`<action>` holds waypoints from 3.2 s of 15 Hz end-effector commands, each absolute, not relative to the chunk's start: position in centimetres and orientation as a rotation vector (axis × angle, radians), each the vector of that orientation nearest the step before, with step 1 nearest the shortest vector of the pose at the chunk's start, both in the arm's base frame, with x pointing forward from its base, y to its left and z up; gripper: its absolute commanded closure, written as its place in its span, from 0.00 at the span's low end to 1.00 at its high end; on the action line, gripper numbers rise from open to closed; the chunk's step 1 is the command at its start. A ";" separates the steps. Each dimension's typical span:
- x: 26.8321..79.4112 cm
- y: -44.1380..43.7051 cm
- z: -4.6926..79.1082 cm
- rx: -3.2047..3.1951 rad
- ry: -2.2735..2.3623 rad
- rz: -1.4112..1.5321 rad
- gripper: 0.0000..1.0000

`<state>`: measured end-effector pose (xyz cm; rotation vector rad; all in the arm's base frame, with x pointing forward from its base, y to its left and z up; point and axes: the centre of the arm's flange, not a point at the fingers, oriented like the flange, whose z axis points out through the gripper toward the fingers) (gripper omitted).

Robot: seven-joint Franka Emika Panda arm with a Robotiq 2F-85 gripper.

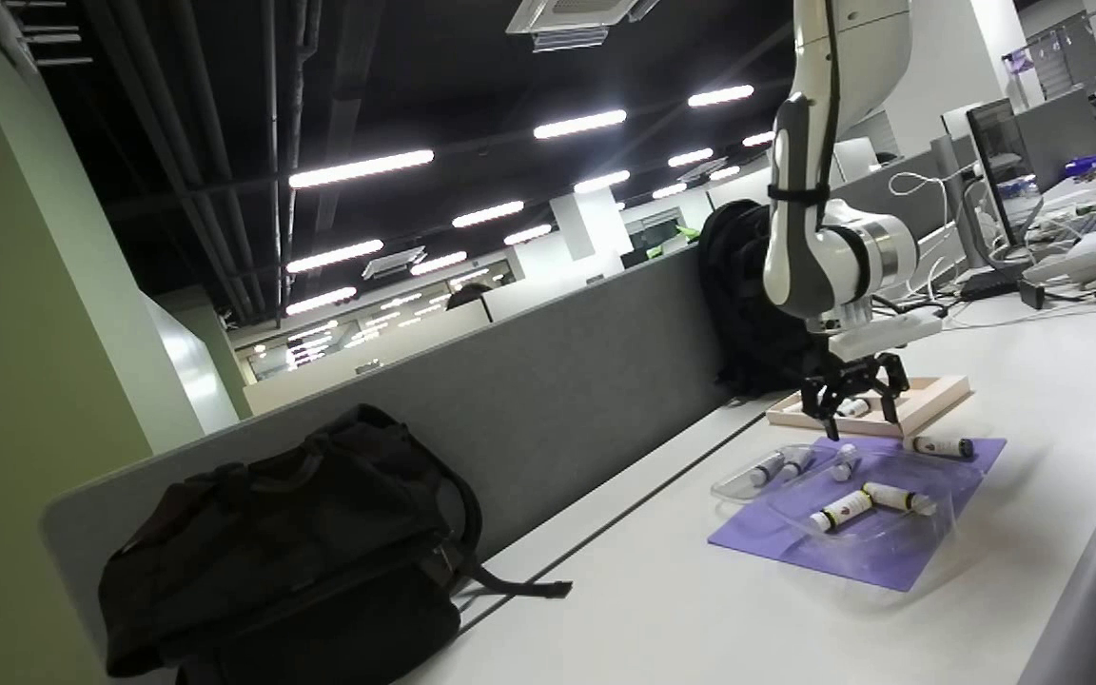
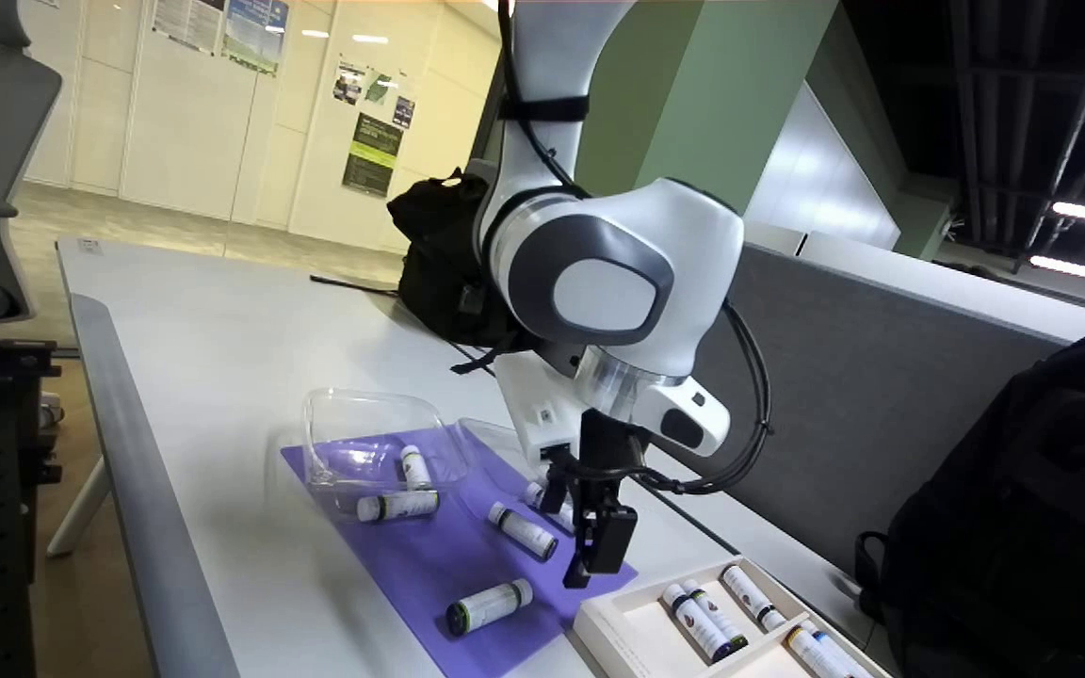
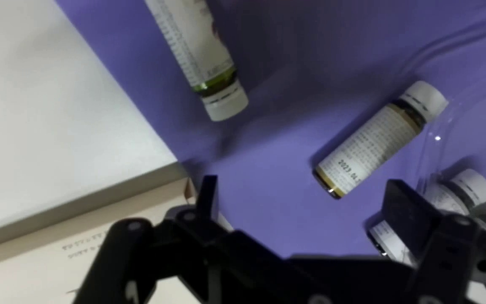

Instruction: Remove one bottle from the clear box and put back two more

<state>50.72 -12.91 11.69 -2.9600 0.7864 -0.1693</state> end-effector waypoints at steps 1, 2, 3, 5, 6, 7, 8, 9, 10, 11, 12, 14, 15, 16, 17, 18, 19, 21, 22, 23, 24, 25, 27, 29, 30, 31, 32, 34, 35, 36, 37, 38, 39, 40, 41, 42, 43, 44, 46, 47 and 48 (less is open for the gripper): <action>51.1 -11.4 12.2 -2.832 1.053 -0.167 0.00; 51.1 -11.1 12.4 -2.790 1.107 -0.173 0.00; 51.1 -10.7 12.5 -2.747 1.157 -0.184 0.00; 51.0 -11.0 11.8 -2.804 1.066 -0.163 0.00; 51.1 -10.8 11.8 -2.793 1.081 -0.164 0.00; 51.1 -10.7 11.8 -2.787 1.090 -0.164 0.00; 51.1 -10.7 11.8 -2.783 1.098 -0.165 0.00; 51.1 -10.8 11.8 -2.781 1.103 -0.165 0.00; 51.1 -10.8 11.8 -2.779 1.107 -0.165 0.00; 51.1 -11.0 11.7 -2.753 1.130 -0.172 0.00; 50.9 -11.2 11.7 -2.725 1.161 -0.187 0.00; 50.6 -11.6 12.1 -2.647 1.236 -0.228 0.00; 50.4 -12.0 12.4 -2.583 1.284 -0.239 0.00; 50.2 -12.2 12.6 -2.520 1.342 -0.254 0.00; 50.1 -12.4 12.6 -2.474 1.386 -0.245 0.00; 50.1 -12.6 12.5 -2.443 1.430 -0.246 0.00; 50.1 -13.0 12.3 -2.423 1.469 -0.232 0.00; 50.2 -14.3 11.6 -2.388 1.555 -0.179 0.00; 50.1 -14.9 11.2 -2.375 1.590 -0.170 0.00; 50.0 -15.5 10.9 -2.363 1.621 -0.167 0.00; 50.0 -16.0 10.4 -2.352 1.646 -0.154 0.00; 50.0 -16.4 10.1 -2.343 1.669 -0.149 0.00; 50.2 -16.8 9.4 -2.332 1.696 -0.137 0.00; 50.4 -16.8 9.0 -2.326 1.704 -0.131 0.00; 50.7 -16.7 8.9 -2.323 1.705 -0.127 0.00; 50.9 -16.5 8.8 -2.321 1.705 -0.125 0.00; 51.2 -16.2 8.8 -2.322 1.705 -0.123 0.00; 51.6 -15.8 8.9 -2.328 1.699 -0.112 0.00; 51.8 -15.4 8.9 -2.331 1.692 -0.091 0.00; 52.0 -15.0 8.9 -2.335 1.683 -0.068 0.00; 52.2 -14.7 8.8 -2.339 1.674 -0.042 0.00; 52.3 -14.4 8.7 -2.347 1.667 -0.016 0.00; 52.4 -14.2 8.7 -2.355 1.660 0.002 0.00; 52.5 -14.2 8.6 -2.360 1.655 0.016 0.00; 52.6 -14.0 8.6 -2.366 1.652 0.032 0.00; 52.7 -13.9 8.5 -2.369 1.648 0.052 0.00; 52.8 -13.7 8.5 -2.372 1.642 0.075 0.00; 52.9 -13.5 8.4 -2.372 1.640 0.097 0.00; 52.9 -13.2 8.2 -2.376 1.633 0.136 0.00; 53.0 -13.2 8.1 -2.375 1.633 0.145 0.00; 53.1 -13.1 8.1 -2.371 1.636 0.143 0.00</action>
